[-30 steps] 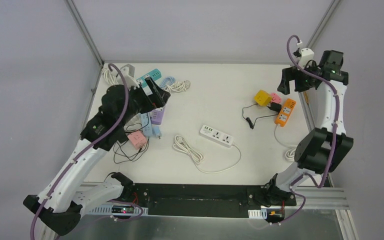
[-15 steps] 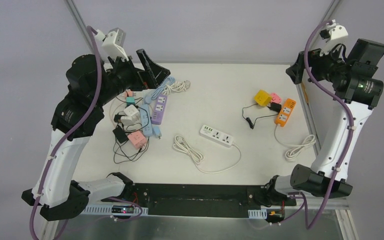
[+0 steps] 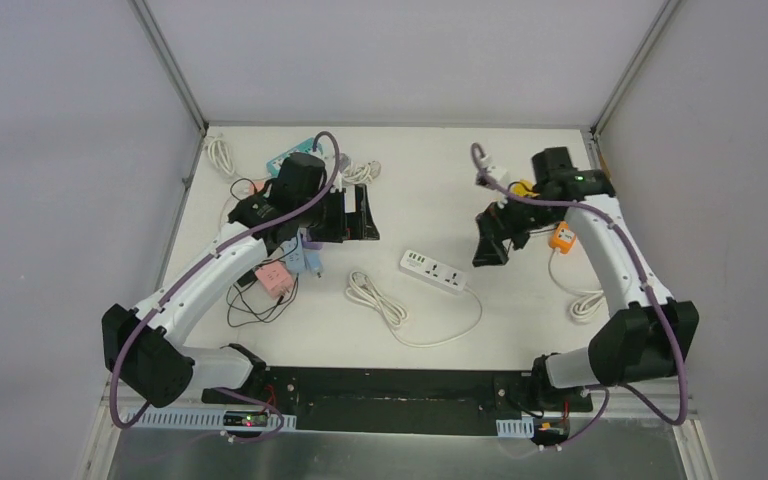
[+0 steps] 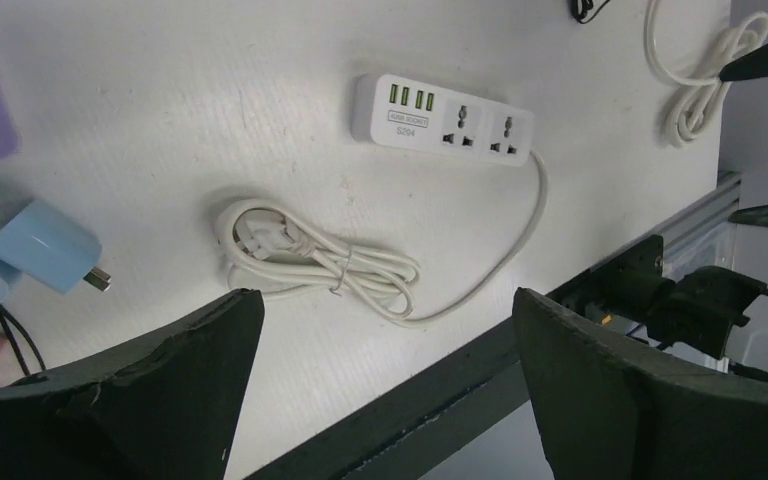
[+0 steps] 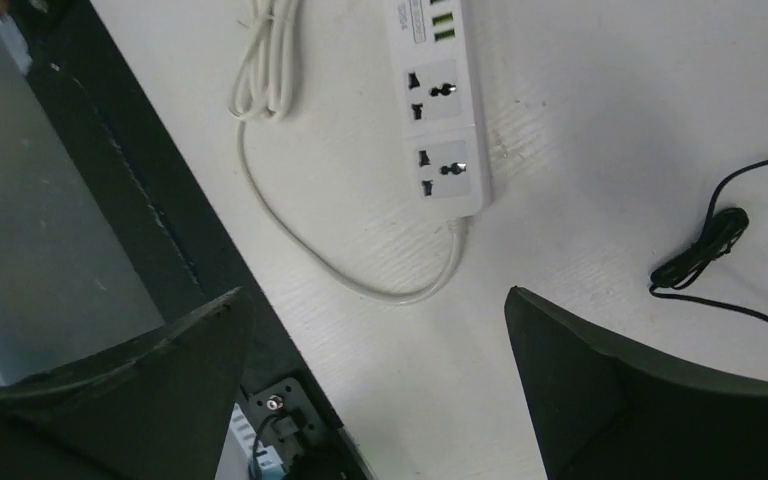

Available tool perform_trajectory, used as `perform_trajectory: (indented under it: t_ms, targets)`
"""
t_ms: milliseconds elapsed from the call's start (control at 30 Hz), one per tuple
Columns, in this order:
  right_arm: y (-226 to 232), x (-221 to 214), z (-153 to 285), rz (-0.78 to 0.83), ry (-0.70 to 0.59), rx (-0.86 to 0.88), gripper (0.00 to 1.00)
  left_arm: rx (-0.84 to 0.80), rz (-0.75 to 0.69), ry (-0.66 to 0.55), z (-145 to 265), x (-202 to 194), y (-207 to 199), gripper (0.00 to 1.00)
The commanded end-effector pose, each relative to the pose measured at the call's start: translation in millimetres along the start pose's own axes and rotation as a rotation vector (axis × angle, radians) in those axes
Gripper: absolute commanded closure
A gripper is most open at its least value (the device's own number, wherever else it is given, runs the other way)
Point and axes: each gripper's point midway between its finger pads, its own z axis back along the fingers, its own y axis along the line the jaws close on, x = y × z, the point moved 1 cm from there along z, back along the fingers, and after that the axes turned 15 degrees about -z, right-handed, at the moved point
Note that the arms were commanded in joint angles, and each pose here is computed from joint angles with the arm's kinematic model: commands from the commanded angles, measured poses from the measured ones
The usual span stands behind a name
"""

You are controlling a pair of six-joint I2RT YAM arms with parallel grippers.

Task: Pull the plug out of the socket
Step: Move the socket to the center of the board.

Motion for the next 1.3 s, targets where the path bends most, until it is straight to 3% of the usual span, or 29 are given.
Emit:
perform_trajectory:
  t_ms: [0,200,367,567,867,1000,1133,1200,1267]
  targets:
    - [-30,12,-47,0.131,0.066,-0.211,0.0,0.064,0.117,-0.264,2,43,5,0.01]
    - [-56,23,-130,0.222,0.107,-0.381,0.0,0.178,0.281,-0.343,-5,22,30,0.01]
    - [-61,13,-173,0.225,0.159,-0.385,0.01,0.222,0.33,-0.373,7,0,37,0.02]
    - [-54,-5,-196,0.225,0.24,-0.354,0.08,0.275,0.358,-0.419,21,-13,45,0.02]
    - [-44,-34,-207,0.228,0.323,-0.3,0.19,0.244,0.347,-0.404,8,-16,44,0.02]
    - [-56,-33,-206,0.245,0.331,-0.363,0.39,0.247,0.337,-0.405,8,-17,45,0.02]
    - [-74,-10,-192,0.197,0.268,-0.418,0.8,0.253,0.349,-0.402,8,-25,46,0.02]
    - [-89,8,-180,0.162,0.216,-0.45,0.95,0.257,0.363,-0.41,9,-28,47,0.02]
    - [-107,30,-166,0.128,0.155,-0.486,1.0,0.261,0.37,-0.414,10,-31,48,0.02]
